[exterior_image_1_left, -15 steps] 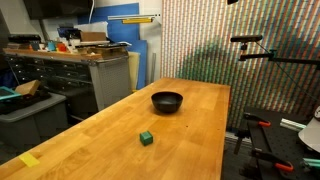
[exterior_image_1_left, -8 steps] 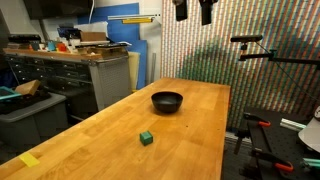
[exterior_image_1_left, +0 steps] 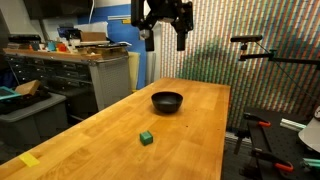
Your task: Place the green block inside the black bowl
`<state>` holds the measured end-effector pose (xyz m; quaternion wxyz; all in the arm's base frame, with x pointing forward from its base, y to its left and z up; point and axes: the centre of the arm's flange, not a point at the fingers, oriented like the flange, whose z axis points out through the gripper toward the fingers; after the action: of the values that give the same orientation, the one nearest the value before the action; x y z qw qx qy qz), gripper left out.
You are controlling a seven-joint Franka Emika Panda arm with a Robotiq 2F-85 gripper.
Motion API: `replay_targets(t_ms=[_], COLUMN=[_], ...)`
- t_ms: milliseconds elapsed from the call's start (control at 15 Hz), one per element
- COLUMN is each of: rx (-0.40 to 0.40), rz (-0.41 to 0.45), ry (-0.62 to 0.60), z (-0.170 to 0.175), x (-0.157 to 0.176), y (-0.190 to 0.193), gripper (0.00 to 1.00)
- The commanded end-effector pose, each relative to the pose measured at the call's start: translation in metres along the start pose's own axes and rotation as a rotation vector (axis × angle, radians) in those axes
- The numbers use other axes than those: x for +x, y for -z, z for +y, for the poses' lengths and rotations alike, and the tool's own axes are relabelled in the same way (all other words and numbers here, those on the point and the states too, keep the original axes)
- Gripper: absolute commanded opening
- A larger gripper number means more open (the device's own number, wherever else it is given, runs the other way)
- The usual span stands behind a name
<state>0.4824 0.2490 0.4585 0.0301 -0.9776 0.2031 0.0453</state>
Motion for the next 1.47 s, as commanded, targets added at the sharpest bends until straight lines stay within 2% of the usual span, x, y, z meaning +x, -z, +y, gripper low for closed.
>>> replay_targets(t_ms=[0, 533, 933, 1400], rx=[-0.002, -0.05, -0.074, -0.084], rz=[0.009, 0.001, 0.005, -0.036], ry=[-0.043, -0.079, -0.069, -0.095], z=[-0.02, -0.028, -0.038, -0.04], x=[0.02, 0.063, 0.081, 0.112], y=[-0.02, -0.085, -0.125, -0.167], gripper=[1.0, 1.0, 1.0, 1.0])
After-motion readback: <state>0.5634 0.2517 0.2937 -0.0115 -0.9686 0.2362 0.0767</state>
